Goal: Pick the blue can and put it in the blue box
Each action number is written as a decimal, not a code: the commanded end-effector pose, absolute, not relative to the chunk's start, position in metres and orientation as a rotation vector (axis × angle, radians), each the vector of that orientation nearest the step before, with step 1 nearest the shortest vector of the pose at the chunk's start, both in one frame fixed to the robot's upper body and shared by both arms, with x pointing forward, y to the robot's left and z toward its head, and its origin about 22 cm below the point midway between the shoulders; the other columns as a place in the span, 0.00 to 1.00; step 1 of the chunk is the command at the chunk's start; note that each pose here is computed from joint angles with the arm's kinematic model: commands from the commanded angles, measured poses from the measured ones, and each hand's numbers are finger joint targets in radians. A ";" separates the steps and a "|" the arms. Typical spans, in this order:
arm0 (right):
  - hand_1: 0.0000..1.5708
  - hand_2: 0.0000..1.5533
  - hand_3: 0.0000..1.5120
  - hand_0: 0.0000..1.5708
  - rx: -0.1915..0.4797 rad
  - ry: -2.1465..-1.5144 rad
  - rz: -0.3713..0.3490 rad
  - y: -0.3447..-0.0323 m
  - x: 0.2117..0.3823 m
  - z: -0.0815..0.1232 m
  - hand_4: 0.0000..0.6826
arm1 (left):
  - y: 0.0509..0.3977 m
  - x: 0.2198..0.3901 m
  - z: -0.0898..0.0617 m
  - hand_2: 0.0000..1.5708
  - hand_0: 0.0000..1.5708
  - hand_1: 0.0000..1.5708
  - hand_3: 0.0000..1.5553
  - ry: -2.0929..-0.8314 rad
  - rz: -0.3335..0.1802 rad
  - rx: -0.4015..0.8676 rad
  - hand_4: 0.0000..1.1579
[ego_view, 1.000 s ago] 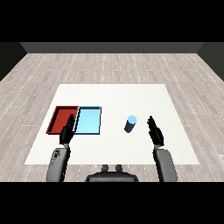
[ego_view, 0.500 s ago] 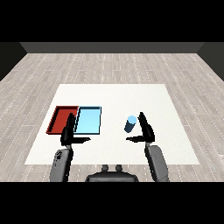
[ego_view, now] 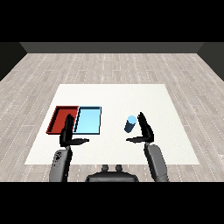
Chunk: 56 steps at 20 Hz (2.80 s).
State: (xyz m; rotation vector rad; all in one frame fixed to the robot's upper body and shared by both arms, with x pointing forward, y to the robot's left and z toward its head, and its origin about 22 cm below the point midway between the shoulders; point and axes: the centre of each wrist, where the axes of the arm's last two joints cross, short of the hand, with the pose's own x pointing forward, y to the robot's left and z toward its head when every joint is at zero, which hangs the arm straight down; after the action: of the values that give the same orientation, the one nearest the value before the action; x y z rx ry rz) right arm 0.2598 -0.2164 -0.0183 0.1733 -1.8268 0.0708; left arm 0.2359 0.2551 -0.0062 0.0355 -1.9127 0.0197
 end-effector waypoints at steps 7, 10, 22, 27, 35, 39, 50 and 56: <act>0.00 0.00 0.00 0.00 0.156 -1.812 0.045 -0.221 0.258 -0.032 0.00 | 0.235 0.236 -0.023 0.00 0.00 0.00 0.00 -1.920 0.006 0.041 0.00; 0.00 0.00 0.00 0.00 0.138 -1.813 0.053 -0.222 0.260 -0.029 0.00 | 0.257 0.246 0.020 0.00 0.00 0.00 0.00 -1.906 0.021 0.045 0.00; 0.00 0.00 0.00 0.00 0.123 -1.698 -0.020 -0.214 0.280 -0.050 0.00 | 0.244 0.231 0.001 0.00 0.00 0.00 0.00 -1.916 0.013 0.055 0.00; 0.00 0.00 0.00 0.00 0.109 -1.700 -0.024 -0.231 0.300 -0.036 0.00 | 0.256 0.236 0.003 0.00 0.00 0.00 0.00 -1.925 0.023 0.077 0.00; 0.00 0.00 0.00 0.00 0.158 -1.641 -0.042 -0.215 0.324 -0.041 0.00 | 0.248 0.243 0.002 0.00 0.00 0.00 0.00 -1.925 0.004 0.094 0.00; 0.00 0.00 0.00 0.00 0.159 -1.624 -0.097 -0.224 0.330 -0.060 0.00 | 0.244 0.237 -0.008 0.00 0.00 0.00 0.00 -1.937 0.011 0.101 0.00; 0.00 0.00 0.00 0.00 0.198 -1.595 -0.112 -0.207 0.321 -0.083 0.00 | 0.249 0.247 -0.005 0.00 0.00 0.00 0.00 -1.947 -0.006 0.105 0.00; 0.00 0.00 0.00 0.00 0.194 -1.584 -0.105 -0.189 0.327 -0.082 0.00 | 0.255 0.242 0.008 0.00 0.00 0.00 0.00 -1.928 0.000 0.089 0.00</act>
State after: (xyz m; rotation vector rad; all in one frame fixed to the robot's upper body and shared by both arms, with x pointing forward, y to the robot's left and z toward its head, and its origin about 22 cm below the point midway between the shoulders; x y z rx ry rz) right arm 0.3257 -0.2036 -0.0742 0.1971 -1.5913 -0.1151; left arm 0.2304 0.2594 0.0002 0.0913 -1.9380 0.0125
